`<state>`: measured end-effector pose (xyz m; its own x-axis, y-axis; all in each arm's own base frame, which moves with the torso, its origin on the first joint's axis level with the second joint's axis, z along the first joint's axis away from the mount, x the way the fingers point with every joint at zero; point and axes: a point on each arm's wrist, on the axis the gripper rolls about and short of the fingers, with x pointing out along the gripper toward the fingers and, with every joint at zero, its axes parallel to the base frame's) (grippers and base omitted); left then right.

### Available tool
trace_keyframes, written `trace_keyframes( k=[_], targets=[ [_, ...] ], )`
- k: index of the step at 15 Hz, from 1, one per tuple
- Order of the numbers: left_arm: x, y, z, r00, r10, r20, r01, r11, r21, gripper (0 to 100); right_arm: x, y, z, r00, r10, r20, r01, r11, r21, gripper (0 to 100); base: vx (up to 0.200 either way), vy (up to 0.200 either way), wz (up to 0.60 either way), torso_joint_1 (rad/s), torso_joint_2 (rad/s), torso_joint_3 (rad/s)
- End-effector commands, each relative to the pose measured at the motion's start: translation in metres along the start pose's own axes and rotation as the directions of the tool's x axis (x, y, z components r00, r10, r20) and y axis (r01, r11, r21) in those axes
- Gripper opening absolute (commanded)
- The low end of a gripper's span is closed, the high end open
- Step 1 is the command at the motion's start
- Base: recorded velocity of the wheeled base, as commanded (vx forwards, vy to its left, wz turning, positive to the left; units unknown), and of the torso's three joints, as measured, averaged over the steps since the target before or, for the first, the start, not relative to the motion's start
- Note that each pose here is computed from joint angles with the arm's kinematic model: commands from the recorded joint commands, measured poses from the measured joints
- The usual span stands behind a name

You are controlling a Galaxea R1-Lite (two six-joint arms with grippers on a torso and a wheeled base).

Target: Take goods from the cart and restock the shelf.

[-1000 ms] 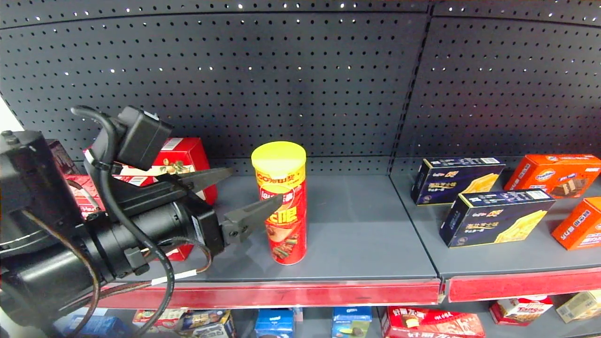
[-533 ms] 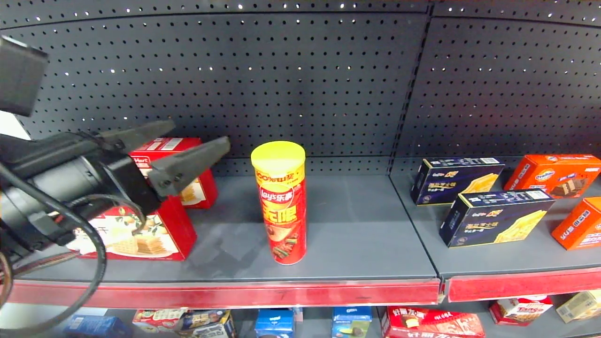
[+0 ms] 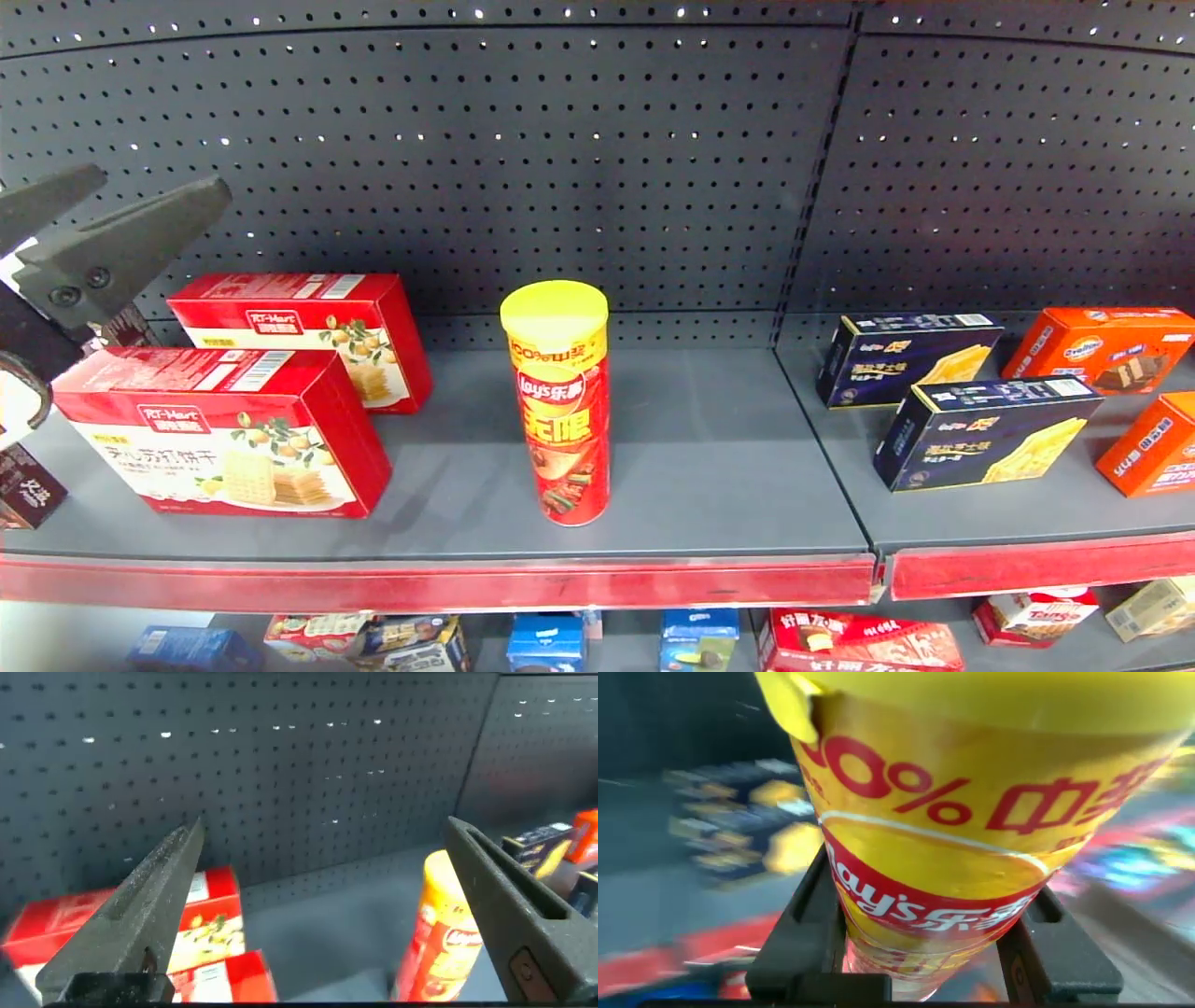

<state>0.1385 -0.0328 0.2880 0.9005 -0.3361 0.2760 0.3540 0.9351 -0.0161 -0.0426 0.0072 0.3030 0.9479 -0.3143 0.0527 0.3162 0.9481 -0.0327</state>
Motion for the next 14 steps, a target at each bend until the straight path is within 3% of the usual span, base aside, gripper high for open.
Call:
trace_keyframes(
  k=[1,2,4,6,7,11,14],
  targets=[
    [-0.004,0.002,-0.005,1.0,0.017,-0.014,-0.017,1.0,0.004,100,0.051,0.006,0.021,0.965,0.24,-0.104,-0.226,0.966,0.124,0,0.0,0.0,0.0,0.0,0.0,0.0],
    [-0.005,0.003,-0.006,1.0,0.022,-0.02,-0.022,1.0,0.004,100,0.058,0.01,0.021,0.943,0.31,-0.121,-0.291,0.944,0.154,0,0.0,0.0,0.0,0.0,0.0,0.0],
    [-0.008,0.008,-0.013,0.997,0.061,-0.043,-0.06,0.998,0.012,100,0.073,0.028,0.019,0.803,0.572,-0.167,-0.543,0.818,0.192,0,0.0,0.0,0.0,0.0,0.0,0.0],
    [-0.008,0.012,-0.011,0.996,0.087,-0.036,-0.086,0.996,0.02,100,0.087,0.051,0.019,0.703,0.682,-0.199,-0.654,0.731,0.195,0,0.0,0.0,0.0,0.0,0.0,0.0],
    [-0.008,0.012,-0.01,0.995,0.09,-0.033,-0.089,0.996,0.021,100,0.096,0.066,0.018,0.675,0.708,-0.206,-0.68,0.706,0.198,0,0.0,0.0,0.0,0.0,0.0,0.0],
    [-0.006,0.012,-0.001,0.996,0.089,-0.002,-0.089,0.996,0.029,100,0.142,0.127,0.008,0.65,0.723,-0.233,-0.694,0.69,0.205,0,0.0,0.0,0.0,0.0,0.0,0.0],
    [-0.004,0.012,0.003,0.996,0.088,0.013,-0.088,0.996,0.031,100,0.165,0.157,-0.001,0.641,0.717,-0.274,-0.707,0.69,0.155,0,0.0,0.0,0.0,0.0,0.0,0.0]
  ],
)
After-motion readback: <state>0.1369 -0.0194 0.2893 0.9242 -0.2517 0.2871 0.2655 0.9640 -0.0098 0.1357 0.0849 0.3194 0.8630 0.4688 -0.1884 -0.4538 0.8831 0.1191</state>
